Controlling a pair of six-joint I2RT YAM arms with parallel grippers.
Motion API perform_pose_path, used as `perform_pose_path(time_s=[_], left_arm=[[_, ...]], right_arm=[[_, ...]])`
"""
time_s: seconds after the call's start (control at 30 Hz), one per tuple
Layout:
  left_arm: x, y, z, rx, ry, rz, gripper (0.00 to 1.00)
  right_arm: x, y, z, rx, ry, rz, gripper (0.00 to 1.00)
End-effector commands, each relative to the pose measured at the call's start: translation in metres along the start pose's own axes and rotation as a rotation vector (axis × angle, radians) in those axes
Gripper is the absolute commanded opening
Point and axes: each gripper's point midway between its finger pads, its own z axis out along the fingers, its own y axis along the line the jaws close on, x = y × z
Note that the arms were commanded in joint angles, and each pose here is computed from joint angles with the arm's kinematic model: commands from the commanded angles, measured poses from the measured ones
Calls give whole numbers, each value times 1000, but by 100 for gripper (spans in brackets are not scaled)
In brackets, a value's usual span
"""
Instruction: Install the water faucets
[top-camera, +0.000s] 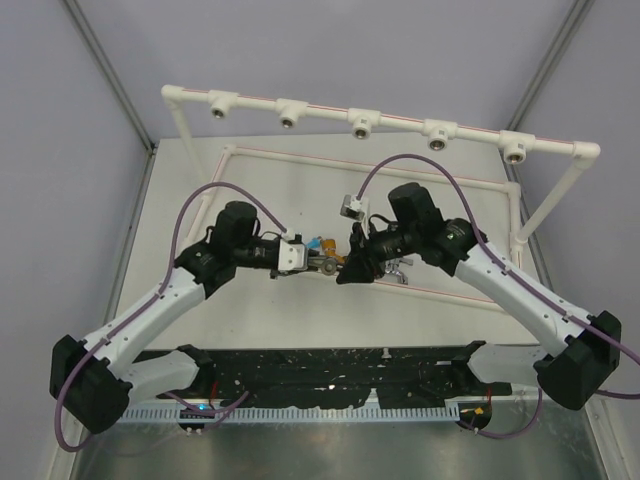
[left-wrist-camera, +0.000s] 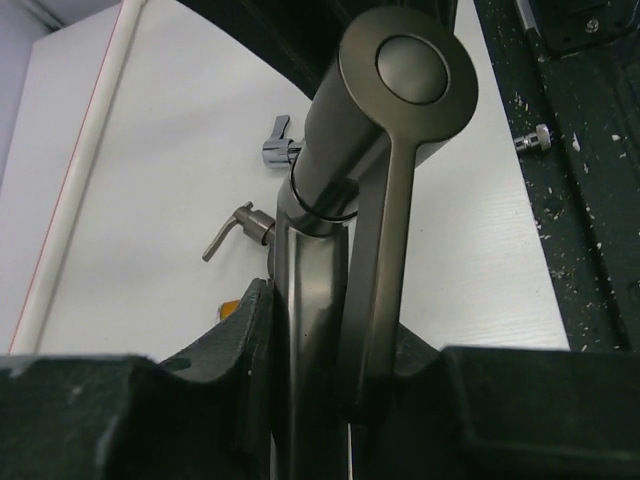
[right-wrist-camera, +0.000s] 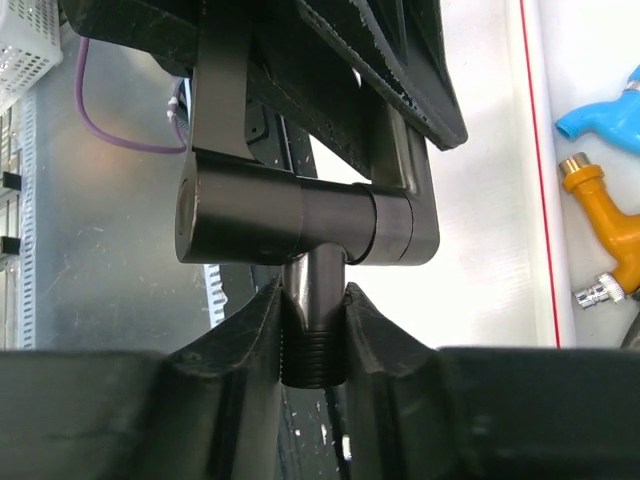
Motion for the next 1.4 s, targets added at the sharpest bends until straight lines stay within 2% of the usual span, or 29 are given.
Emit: perform_pose_path(time_s=[0.0, 0.03, 0.1, 0.2, 0.4, 0.47, 0.63, 0.8, 0.97, 1.07, 1.3, 1.37], left_arm=[[-29, 22, -9, -131, -64, -81, 0], [-29, 26, -12, -172, -57, -149, 0], [-30, 31, -18, -230, -54, -269, 0], [-37, 28, -23, -261, -84, -494, 0], [-43, 3, -26, -210, -114, -716, 1], [-43, -6, -26, -190, -128, -737, 4], [-34, -26, -29, -165, -105, -792, 2], [-47, -42, -30, -72, -136, -812, 0], [-62, -44, -34, -17, -156, -765, 0], [-74, -47, -36, 44, -162, -732, 0], [-100, -58, -41, 212, -211, -711, 0], [-103, -60, -42, 224, -225, -691, 0]], right_arm=[[-36, 13, -13, 16, -155, -176, 35], [-35, 10, -13, 28, -171, -193, 49], [-38, 8, -18, 61, -215, -235, 62], [-50, 10, -30, 91, -310, -319, 70], [-51, 7, -36, 127, -444, -433, 73], [-51, 5, -38, 139, -480, -441, 73], [-55, 15, -35, 69, -536, -460, 72], [-64, 32, -30, -56, -551, -479, 67], [-69, 36, -23, -140, -521, -478, 60], [-70, 39, -19, -177, -500, -478, 48], [-67, 48, -17, -263, -447, -454, 6], [-65, 51, -17, -288, -429, -449, 5]])
